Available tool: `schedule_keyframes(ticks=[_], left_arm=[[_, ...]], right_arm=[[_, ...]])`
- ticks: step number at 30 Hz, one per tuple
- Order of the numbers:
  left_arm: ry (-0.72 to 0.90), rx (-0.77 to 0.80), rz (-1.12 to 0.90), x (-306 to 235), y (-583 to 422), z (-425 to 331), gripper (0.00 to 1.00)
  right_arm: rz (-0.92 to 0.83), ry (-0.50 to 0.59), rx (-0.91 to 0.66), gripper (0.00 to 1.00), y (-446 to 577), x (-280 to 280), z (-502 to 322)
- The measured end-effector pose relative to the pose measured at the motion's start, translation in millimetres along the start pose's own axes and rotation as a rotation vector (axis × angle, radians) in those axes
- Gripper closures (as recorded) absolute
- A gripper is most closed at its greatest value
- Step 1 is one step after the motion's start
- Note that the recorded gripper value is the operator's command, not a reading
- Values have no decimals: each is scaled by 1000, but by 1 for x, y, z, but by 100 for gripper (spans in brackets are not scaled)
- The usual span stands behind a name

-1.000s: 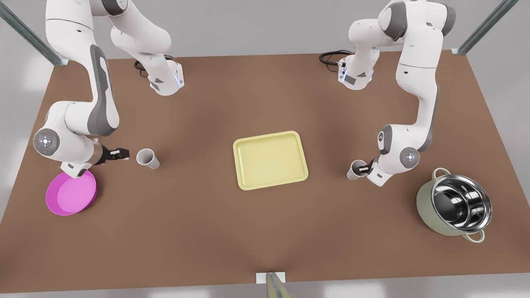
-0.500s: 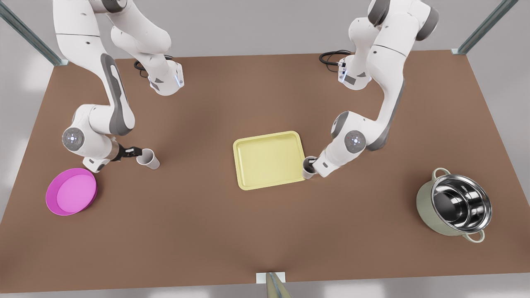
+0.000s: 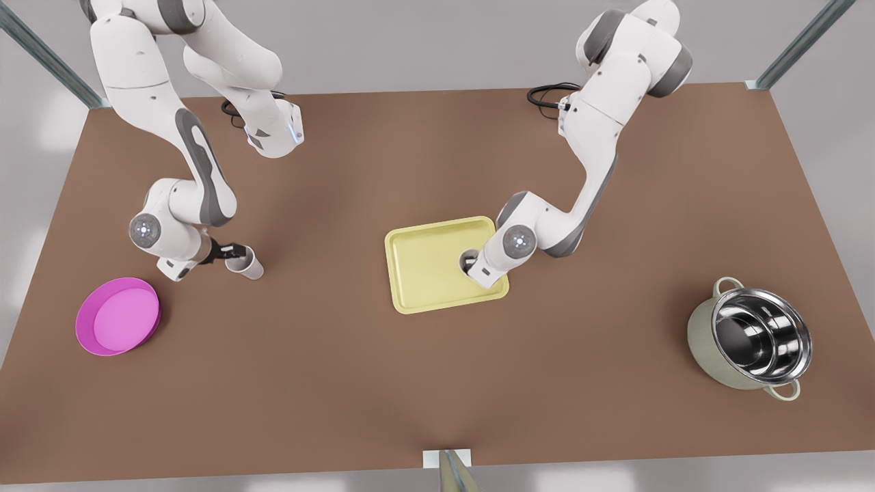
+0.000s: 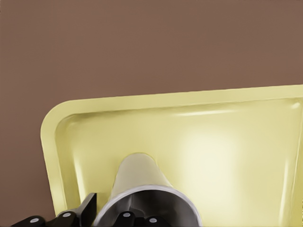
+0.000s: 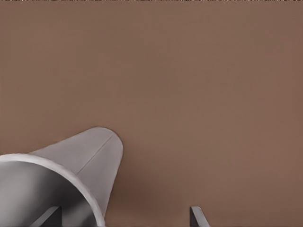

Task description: Use both arms to respectively pick up the white IKEA cups from the middle-left and middle-right positions, then place the white IKEA cups onto the middle-middle tray, ensuring that the cups remain upright and do not tip over

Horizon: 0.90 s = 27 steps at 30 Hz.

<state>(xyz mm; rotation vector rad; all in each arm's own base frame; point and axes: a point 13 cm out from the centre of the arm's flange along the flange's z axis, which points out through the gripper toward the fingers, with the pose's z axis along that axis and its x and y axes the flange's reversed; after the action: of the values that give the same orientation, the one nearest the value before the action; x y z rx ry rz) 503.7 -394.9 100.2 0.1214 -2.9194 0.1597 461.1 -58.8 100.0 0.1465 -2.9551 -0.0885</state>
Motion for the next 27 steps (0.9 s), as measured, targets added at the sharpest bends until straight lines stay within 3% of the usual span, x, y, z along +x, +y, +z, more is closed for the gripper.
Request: schedule_keyframes(ticks=[2, 3, 8, 12, 16, 18, 20, 22, 24, 27], left_arm=[[-2, 14, -17, -1, -3, 0, 0], [-4, 19, -24, -1, -4, 0, 0], [-17, 12, -54, -3, -3, -3, 0], [-31, 4, -85, -2, 0, -21, 0], [-47, 1, -116, 0, 2, -53, 0], [-102, 32, -139, -23, -5, -121, 0], [-195, 61, -180, -64, 9, -236, 0], [-251, 39, -294, -102, 102, -333, 0], [-243, -76, -368, -72, 215, -372, 0], [-186, -150, -325, -33, 248, -377, 0]], right_arm=[[-6, -5, 0, 4, 2, -3, 5], [-10, -7, 0, 11, 3, -4, 8], [-27, -27, -3, 77, 8, -13, 10], [-60, -60, -12, 79, 25, -31, -2], [-97, -138, -33, 79, 51, -101, -64], [-176, -150, -45, 79, 109, -124, -84], [-270, -151, -59, 79, 186, -141, -92], [-367, -150, -71, 79, 277, -153, -90], [-413, -156, -81, 79, 341, -157, -86], [-440, -153, -87, 79, 409, -151, -69]])
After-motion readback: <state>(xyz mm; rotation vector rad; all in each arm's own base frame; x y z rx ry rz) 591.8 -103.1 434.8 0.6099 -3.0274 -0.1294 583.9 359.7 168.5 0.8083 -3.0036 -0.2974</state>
